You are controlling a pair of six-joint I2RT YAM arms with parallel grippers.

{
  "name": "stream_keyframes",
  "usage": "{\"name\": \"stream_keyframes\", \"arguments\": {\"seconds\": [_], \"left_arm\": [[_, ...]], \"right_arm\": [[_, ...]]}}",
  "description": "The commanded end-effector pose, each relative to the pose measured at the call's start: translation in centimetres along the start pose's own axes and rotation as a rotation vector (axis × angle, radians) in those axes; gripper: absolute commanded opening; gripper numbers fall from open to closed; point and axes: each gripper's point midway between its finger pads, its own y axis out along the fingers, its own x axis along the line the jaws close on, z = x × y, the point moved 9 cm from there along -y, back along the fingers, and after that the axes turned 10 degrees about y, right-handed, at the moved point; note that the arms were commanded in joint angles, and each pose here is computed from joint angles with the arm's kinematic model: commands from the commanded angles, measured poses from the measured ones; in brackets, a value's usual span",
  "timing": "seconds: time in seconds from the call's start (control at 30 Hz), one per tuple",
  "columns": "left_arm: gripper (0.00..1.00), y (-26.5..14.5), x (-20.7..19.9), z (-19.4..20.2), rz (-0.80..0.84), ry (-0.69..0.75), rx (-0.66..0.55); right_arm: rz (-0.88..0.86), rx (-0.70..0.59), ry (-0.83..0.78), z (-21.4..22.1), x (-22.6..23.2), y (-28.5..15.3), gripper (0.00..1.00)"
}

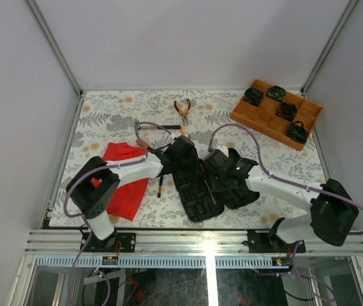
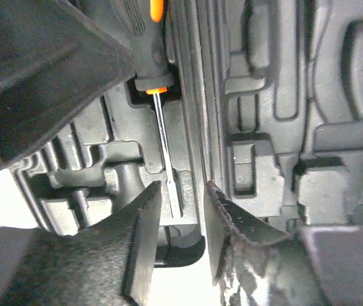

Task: Sort the tools into containers
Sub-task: Place the screwdriver in the storage box.

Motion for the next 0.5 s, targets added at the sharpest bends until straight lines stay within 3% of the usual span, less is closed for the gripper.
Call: {"name": "stream_keyframes", "arguments": {"seconds": [0.0, 0.2, 0.47], "left_arm": [[0.48, -3.9, -2.0, -2.1, 0.027, 0.09, -0.065], [0.51, -7.7, -1.0, -3.3, -0.032, 0.095, -0.158], [0.56, -13.8, 4.1, -3.1, -0.139, 0.039, -0.253]], "right_arm": [[-0.049, -0.184, -0.02, -2.5, -0.2, -3.5, 0.43], [-0.022, -0.291, -0.014, -3.2, -1.3, -4.9, 0.52], [-0.035, -0.208, -0.051, -4.9, -1.7, -2.7, 0.59]]}}
